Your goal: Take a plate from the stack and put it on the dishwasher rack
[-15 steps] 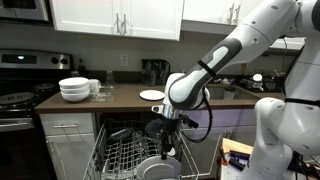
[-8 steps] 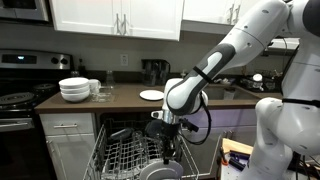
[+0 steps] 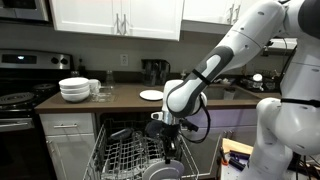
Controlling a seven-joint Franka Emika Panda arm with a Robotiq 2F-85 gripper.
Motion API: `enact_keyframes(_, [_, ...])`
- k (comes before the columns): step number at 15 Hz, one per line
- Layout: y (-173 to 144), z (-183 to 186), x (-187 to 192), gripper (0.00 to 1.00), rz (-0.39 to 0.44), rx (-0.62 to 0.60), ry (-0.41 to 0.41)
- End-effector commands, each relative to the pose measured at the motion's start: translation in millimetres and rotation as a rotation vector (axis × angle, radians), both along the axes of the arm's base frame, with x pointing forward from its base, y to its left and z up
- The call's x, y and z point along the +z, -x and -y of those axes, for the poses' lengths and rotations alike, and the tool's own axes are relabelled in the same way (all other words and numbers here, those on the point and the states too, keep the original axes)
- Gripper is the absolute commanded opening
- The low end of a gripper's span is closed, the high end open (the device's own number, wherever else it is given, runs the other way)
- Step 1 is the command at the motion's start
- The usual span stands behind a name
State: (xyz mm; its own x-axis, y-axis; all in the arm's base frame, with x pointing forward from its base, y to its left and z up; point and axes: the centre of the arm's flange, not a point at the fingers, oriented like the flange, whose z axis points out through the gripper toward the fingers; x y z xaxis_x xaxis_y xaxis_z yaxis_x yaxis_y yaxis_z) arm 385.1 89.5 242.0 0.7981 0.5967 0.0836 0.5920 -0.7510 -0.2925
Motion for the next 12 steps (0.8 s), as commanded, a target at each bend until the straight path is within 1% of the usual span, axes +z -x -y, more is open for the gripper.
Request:
enact_keyframes(1, [-5, 1, 15, 0.01, 0.015, 0.028, 0.027])
enact_keyframes(5, [-7, 7, 9, 0.01, 0.027, 0.047, 0.030])
enact_keyframes(12, [-13, 12, 4, 0.01, 0.060, 0.010, 0.031])
